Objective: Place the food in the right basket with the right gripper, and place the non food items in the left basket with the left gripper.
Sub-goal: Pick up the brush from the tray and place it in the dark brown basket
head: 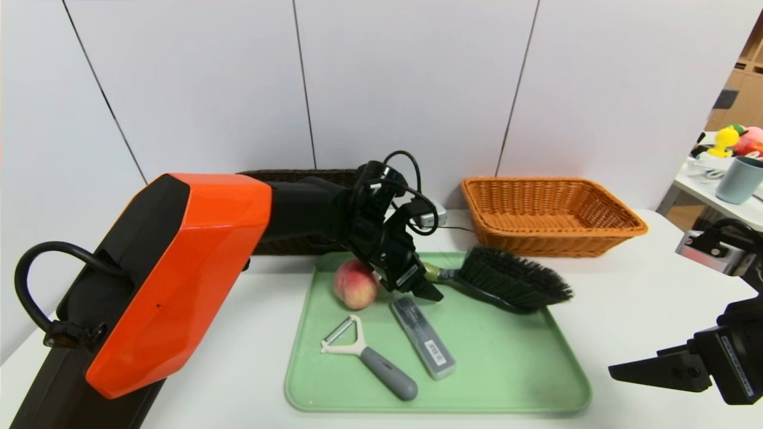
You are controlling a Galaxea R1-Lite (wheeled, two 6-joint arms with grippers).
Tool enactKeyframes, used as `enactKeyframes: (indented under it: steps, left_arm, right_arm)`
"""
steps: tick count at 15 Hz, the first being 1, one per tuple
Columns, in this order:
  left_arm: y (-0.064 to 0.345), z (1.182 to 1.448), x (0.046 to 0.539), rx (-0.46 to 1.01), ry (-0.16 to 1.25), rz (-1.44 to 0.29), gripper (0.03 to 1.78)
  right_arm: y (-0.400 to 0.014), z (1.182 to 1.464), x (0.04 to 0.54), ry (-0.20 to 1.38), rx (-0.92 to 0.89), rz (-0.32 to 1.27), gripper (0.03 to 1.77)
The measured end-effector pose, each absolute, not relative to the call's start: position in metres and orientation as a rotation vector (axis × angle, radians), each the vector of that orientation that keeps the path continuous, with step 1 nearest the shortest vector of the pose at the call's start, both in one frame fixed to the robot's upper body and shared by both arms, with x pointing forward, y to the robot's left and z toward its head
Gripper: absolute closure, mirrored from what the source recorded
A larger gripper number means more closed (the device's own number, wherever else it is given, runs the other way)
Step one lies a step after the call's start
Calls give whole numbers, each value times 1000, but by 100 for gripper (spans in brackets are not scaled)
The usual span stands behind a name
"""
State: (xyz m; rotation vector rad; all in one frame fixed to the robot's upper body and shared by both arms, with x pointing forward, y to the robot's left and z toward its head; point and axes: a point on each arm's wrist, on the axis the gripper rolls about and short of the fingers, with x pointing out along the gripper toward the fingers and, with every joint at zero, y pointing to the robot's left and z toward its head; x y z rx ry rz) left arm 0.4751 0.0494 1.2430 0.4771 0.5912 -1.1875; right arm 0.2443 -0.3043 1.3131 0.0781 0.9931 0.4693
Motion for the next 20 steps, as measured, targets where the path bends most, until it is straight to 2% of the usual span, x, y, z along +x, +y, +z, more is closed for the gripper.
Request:
enactKeyframes:
  steps: [20]
  left_arm:
    - [47, 1234, 478, 477, 606, -1190, 12]
  right_arm:
    - [-304, 1314, 245, 990, 81, 474, 9]
